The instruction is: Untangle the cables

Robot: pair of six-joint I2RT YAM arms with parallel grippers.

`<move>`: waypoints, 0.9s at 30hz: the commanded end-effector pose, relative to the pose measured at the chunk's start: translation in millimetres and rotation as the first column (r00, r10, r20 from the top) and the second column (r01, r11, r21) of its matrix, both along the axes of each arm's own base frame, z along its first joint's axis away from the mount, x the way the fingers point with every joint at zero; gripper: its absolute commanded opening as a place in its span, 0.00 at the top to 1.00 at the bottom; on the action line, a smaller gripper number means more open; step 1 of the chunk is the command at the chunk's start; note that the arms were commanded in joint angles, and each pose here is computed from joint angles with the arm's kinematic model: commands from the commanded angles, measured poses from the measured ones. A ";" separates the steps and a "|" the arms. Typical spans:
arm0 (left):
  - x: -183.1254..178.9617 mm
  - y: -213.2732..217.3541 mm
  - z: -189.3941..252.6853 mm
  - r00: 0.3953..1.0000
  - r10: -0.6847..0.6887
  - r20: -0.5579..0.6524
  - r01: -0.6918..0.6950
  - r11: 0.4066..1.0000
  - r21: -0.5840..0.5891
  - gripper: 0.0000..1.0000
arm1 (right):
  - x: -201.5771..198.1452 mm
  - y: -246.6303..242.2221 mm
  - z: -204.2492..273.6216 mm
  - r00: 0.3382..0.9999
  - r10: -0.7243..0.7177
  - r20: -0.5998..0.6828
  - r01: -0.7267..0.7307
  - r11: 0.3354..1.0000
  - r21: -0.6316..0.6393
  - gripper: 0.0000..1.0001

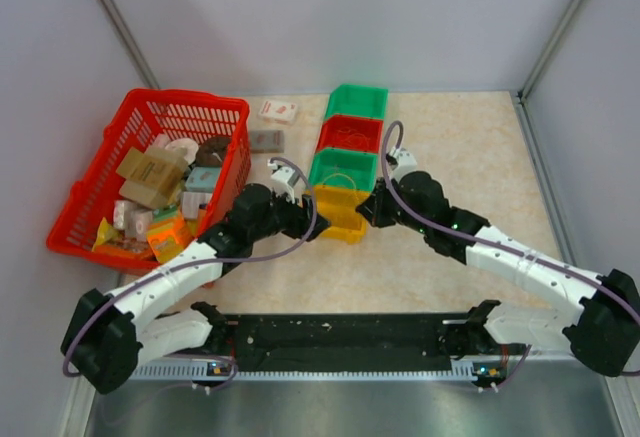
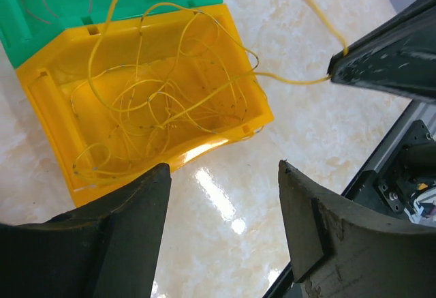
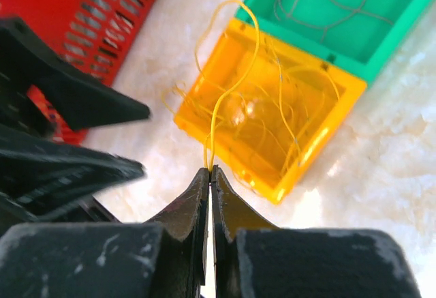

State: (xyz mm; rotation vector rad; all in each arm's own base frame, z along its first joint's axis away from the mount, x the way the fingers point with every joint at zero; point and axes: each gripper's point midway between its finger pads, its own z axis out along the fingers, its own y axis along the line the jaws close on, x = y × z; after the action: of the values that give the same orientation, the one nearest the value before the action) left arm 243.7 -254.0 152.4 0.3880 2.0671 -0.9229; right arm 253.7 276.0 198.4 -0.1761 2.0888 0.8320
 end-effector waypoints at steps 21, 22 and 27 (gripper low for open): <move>-46.5 47.6 59.2 0.991 0.061 0.117 -0.052 0.996 -0.074 0.30 | 22.5 12.9 -60.3 0.980 0.062 -0.188 -0.124 0.932 -0.340 1.00; -46.0 48.0 59.9 0.991 0.064 0.119 -0.055 0.996 -0.076 0.30 | 26.3 12.2 -63.1 0.980 0.049 -0.195 -0.119 0.923 -0.365 1.00; -46.7 45.2 63.2 0.992 0.054 0.116 -0.044 0.995 -0.087 0.30 | 28.2 17.9 -80.0 0.968 0.045 -0.245 -0.142 0.909 -0.392 1.00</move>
State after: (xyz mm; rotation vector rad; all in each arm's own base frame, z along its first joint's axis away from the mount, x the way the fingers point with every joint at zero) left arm 197.0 -207.1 212.2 0.3464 1.9238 -0.9118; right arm 278.9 298.2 122.0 -0.4101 2.4457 0.5347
